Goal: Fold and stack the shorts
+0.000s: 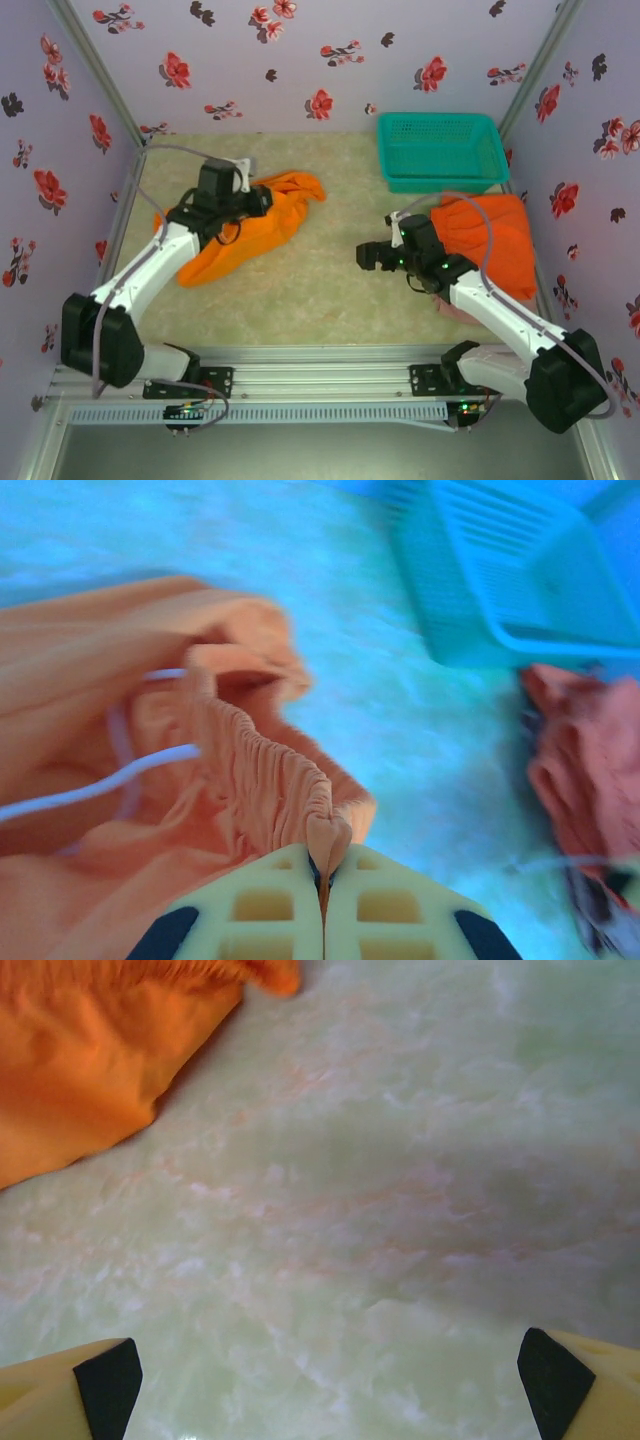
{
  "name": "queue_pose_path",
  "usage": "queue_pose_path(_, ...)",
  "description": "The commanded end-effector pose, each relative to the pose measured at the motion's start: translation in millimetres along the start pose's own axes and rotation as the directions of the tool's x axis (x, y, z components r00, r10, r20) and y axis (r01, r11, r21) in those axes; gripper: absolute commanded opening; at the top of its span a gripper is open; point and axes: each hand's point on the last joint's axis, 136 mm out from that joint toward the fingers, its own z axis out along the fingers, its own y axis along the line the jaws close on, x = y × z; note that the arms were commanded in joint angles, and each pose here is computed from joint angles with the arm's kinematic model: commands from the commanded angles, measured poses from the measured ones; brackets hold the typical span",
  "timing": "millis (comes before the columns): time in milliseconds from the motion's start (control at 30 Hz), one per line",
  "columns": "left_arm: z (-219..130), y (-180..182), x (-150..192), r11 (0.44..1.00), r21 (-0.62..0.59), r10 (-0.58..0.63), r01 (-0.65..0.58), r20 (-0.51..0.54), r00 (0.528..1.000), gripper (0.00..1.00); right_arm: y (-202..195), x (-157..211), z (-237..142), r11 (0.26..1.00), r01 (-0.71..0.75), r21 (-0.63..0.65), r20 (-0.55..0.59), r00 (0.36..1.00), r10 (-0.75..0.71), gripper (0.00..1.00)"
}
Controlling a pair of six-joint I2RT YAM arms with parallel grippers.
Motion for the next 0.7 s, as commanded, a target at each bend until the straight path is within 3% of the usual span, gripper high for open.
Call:
queue_pose_path(0, 17.3, -37.3, 48.0, 0.994, 0.106, 0.039, -0.032, -0.071, 0.997, 0.0, -15.8, -28.5, -5.8, 0.993, -0.084, 0.083, 0.054, 0.995, 0.08, 0.99)
queue_pose_path(200, 58.4, -111.9, 148.4, 0.947, 0.29, 0.204, -0.136, -0.218, 0.954, 0.05, -38.2, -42.1, -0.5, 0.97, -0.21, 0.119, 0.044, 0.977, 0.207, 0.99)
queue_pose_path(233, 65.7, -122.1, 168.6, 0.934, 0.318, 0.247, -0.163, -0.247, 0.937, 0.09, -40.7, -42.9, 1.5, 0.966, -0.229, 0.121, 0.036, 0.973, 0.226, 0.99)
queue_pose_path(300, 75.8, -138.4, 203.8, 0.904, 0.368, 0.336, -0.218, -0.295, 0.895, 0.34, -43.0, -42.5, 7.3, 0.958, -0.262, 0.116, 0.017, 0.965, 0.262, 0.99)
queue_pose_path(367, 77.6, -149.6, 216.8, 0.891, 0.393, 0.363, -0.228, -0.314, 0.878, 0.49, -41.5, -41.5, 13.3, 0.954, -0.284, 0.1, -0.002, 0.958, 0.285, 0.99)
queue_pose_path(467, 63.2, -162.4, 196.3, 0.876, 0.418, 0.359, -0.242, -0.229, 0.905, 0.71, -37.7, -39.0, 24.9, 0.949, -0.306, 0.077, -0.038, 0.95, 0.309, 0.99)
queue_pose_path(567, 38.0, -153.4, 153.8, 0.893, 0.339, 0.351, -0.295, -0.118, 0.929, 0.92, -34.1, -38.7, 37.4, 0.943, -0.327, 0.062, -0.074, 0.941, 0.331, 0.99)
queue_pose_path(667, 12.4, -124.6, 110.1, 0.935, 0.225, 0.292, -0.275, -0.044, 0.956, 0.99, -28.8, -43.8, 50.5, 0.939, -0.34, 0.043, -0.102, 0.934, 0.343, 0.99)
